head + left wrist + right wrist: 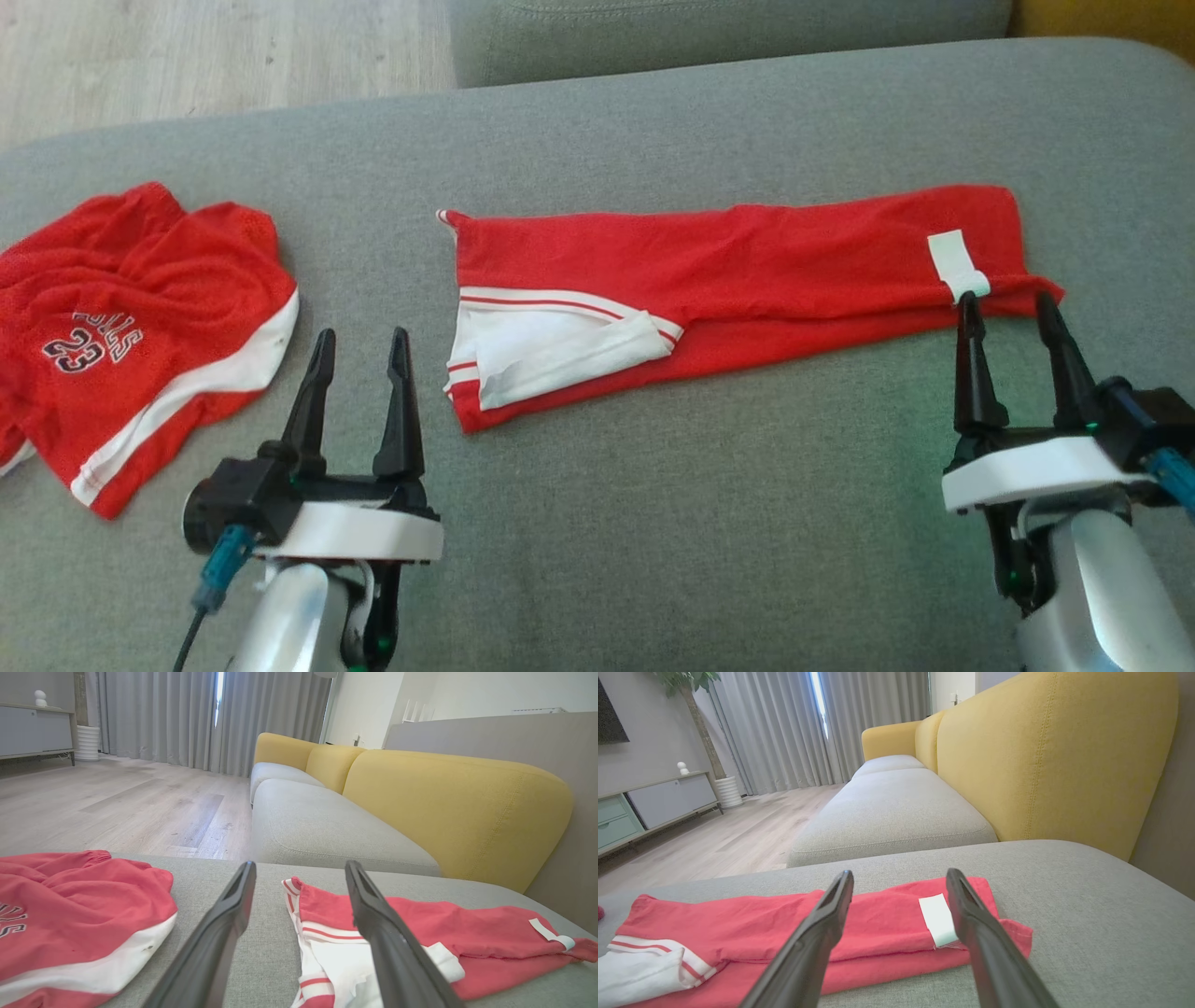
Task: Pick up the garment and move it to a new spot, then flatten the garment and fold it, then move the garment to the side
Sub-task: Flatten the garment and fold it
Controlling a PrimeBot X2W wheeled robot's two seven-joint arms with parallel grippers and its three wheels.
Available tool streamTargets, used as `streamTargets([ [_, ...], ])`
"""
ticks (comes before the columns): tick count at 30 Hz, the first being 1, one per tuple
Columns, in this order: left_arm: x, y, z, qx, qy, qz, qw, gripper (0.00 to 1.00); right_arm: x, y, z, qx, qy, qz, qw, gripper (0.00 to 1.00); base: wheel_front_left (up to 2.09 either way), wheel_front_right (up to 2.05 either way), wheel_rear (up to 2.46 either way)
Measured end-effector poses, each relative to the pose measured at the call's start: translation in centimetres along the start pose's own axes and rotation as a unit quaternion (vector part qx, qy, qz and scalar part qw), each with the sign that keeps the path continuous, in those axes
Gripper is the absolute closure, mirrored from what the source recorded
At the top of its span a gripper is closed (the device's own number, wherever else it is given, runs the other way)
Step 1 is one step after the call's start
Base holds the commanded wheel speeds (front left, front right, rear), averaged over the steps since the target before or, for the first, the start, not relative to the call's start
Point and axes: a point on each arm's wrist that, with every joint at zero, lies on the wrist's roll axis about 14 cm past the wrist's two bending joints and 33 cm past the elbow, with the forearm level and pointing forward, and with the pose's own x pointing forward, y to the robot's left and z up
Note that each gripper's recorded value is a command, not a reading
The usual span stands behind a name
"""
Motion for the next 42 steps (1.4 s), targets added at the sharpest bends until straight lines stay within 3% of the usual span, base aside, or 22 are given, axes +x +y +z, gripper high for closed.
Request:
streamTargets([
  [11,1.7,0.9,-0.2,0.008,0.0,0.0,1.0,0.0,4.6,-4.4,-2.1,0.001,0.077,-0.056,0.995,0.0,0.0,0.0,0.0],
  [22,2.4,1.8,-1.4,0.003,0.016,0.009,1.0,0.0,6.8,-9.4,-6.6,0.009,0.191,-0.132,0.973,0.0,0.0,0.0,0.0],
  [28,2.8,2.2,-2.1,0.002,0.025,0.012,1.0,0.0,6.9,-9.2,-10.2,0.008,0.266,-0.133,0.955,0.0,0.0,0.0,0.0],
  [31,2.9,2.4,-2.3,0.0,0.026,0.014,1.0,0.0,7.2,-9.0,-10.7,0.01,0.276,-0.13,0.952,0.0,0.0,0.0,0.0],
  [32,3.0,2.4,-2.4,-0.001,0.027,0.014,1.0,0.0,7.4,-8.9,-10.7,0.011,0.278,-0.13,0.952,0.04,0.0,0.0,0.0],
  [33,3.0,2.4,-2.5,-0.001,0.028,0.013,1.0,0.0,7.5,-8.9,-10.7,0.012,0.28,-0.129,0.951,0.4,0.0,0.0,0.0],
  [34,3.1,2.3,-2.5,-0.001,0.028,0.013,1.0,0.0,7.7,-8.9,-10.7,0.012,0.281,-0.129,0.951,1.0,0.0,0.0,0.0],
  [42,3.8,2.2,-1.8,-0.001,0.016,0.01,1.0,0.0,7.5,-9.4,-9.8,0.018,0.267,-0.131,0.955,1.0,0.0,0.0,0.0],
])
